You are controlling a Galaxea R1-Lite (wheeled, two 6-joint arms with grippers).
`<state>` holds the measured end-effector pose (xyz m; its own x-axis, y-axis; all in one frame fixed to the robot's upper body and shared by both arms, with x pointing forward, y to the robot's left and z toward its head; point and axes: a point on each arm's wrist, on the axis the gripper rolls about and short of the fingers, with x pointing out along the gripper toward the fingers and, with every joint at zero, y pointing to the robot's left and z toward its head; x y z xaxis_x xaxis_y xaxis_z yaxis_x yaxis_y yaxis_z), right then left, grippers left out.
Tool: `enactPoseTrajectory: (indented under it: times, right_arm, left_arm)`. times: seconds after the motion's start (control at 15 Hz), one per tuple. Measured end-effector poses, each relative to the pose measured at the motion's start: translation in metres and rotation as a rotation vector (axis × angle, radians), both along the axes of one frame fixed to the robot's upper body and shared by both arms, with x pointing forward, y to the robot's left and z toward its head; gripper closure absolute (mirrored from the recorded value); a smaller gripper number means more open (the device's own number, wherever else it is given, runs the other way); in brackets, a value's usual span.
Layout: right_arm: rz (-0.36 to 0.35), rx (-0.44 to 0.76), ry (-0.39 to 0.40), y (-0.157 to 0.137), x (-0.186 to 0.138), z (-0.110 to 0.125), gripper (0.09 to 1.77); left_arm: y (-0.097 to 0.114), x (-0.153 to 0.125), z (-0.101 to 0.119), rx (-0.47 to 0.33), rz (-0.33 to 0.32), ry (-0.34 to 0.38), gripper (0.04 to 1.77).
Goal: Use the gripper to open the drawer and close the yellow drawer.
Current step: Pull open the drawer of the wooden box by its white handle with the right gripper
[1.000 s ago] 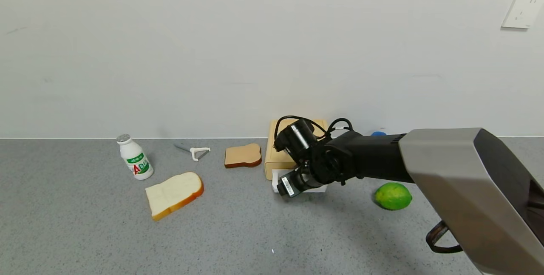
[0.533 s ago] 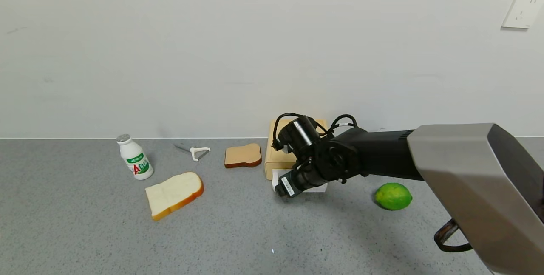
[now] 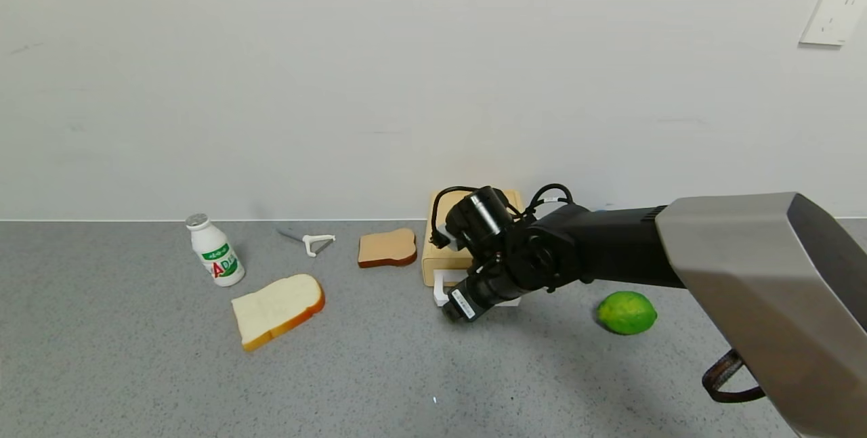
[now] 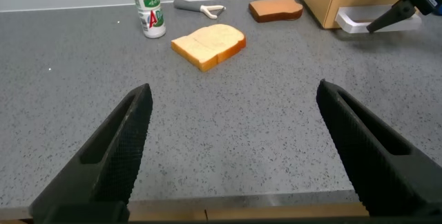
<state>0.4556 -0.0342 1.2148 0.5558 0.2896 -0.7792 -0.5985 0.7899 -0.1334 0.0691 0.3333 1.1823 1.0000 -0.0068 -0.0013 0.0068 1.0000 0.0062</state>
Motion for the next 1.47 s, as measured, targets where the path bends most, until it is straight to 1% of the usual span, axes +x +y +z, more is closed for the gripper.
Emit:
enactPoseTrajectory:
  times: [0.2,0.47,0.67,1.0,1.2,1.47]
  right_arm:
    - [0.002,-0.007,0.004,0.001,0.0,-0.004,0.15]
    - [-0.011,-0.012,0.005,0.002,0.003,-0.011,0.15]
    - [-0.013,0.002,-0.007,0.003,0.007,-0.015,0.15]
    - [-0.014,-0.005,0.006,0.005,0.008,-0.024,0.15]
    - [-0.044,0.013,0.025,0.006,0.008,-0.027,0.15]
    - [-0.065,0.024,0.046,0.009,0.004,-0.029,0.15]
  left_arm:
    - [0.0,0.0,0.0,0.0,0.0,0.0,0.09]
    - [0.0,0.0,0.0,0.0,0.0,0.0,0.09]
    - [0.0,0.0,0.0,0.0,0.0,0.0,0.09]
    - [0.0,0.0,0.0,0.0,0.0,0.0,0.09]
    - [0.0,0.0,0.0,0.0,0.0,0.0,0.09]
    - [0.0,0.0,0.0,0.0,0.0,0.0,0.09]
